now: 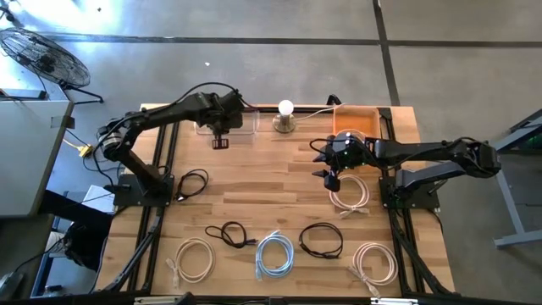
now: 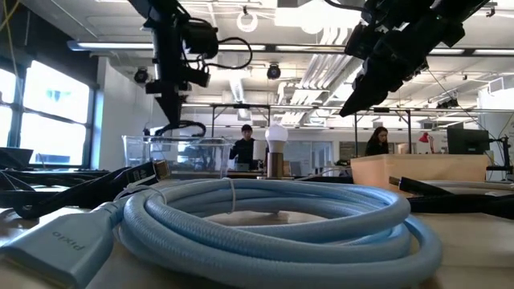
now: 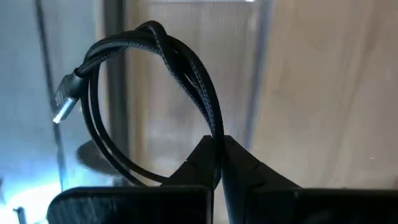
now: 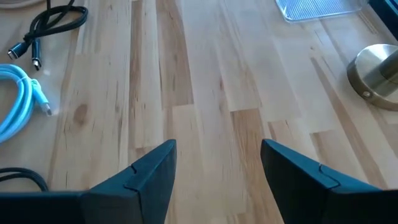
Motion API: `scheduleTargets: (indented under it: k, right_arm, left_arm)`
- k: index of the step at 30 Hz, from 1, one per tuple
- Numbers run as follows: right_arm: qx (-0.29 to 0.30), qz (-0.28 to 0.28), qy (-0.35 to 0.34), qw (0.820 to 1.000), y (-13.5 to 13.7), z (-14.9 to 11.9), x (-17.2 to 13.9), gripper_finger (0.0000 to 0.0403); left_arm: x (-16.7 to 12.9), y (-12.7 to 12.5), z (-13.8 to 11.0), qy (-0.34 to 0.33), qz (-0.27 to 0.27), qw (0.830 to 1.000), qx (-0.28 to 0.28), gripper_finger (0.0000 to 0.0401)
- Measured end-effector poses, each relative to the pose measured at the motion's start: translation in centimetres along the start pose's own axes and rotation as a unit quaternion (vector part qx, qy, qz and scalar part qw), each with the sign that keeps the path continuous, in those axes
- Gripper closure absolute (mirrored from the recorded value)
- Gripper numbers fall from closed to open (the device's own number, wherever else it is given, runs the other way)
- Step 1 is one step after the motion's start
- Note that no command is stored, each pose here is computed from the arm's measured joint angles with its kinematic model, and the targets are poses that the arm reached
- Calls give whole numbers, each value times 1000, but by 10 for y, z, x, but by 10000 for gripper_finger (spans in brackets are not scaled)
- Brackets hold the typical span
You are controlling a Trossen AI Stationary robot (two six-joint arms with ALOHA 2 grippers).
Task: Pick & Place USB Port
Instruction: Put the black USB cable into the transparent bin, then put the white HDMI cable into the orange bin
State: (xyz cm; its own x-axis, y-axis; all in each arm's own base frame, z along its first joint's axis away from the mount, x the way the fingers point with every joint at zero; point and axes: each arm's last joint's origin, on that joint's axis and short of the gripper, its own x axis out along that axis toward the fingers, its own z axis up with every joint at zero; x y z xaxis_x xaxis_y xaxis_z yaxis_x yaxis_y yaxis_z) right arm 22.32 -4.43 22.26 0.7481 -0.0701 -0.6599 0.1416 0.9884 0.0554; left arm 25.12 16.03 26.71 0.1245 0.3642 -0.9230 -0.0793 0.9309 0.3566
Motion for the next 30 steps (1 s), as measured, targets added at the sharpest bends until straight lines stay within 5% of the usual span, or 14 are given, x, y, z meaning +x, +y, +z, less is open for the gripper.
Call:
scheduleTargets:
  k: [12, 23, 30]
  right_arm:
    - [0, 0, 0, 1000, 0, 0, 0, 177]
    - [-2, 1, 0, 1000, 0, 0, 0, 177]
    - [-33, 54, -53, 997, 3, 10, -1, 177]
  left_arm:
    - [14, 0, 8, -3, 2, 1000, 13, 392]
    - [14, -2, 8, -13, -27, 999, 14, 266]
    - [14, -4, 11, -53, -82, 995, 13, 240]
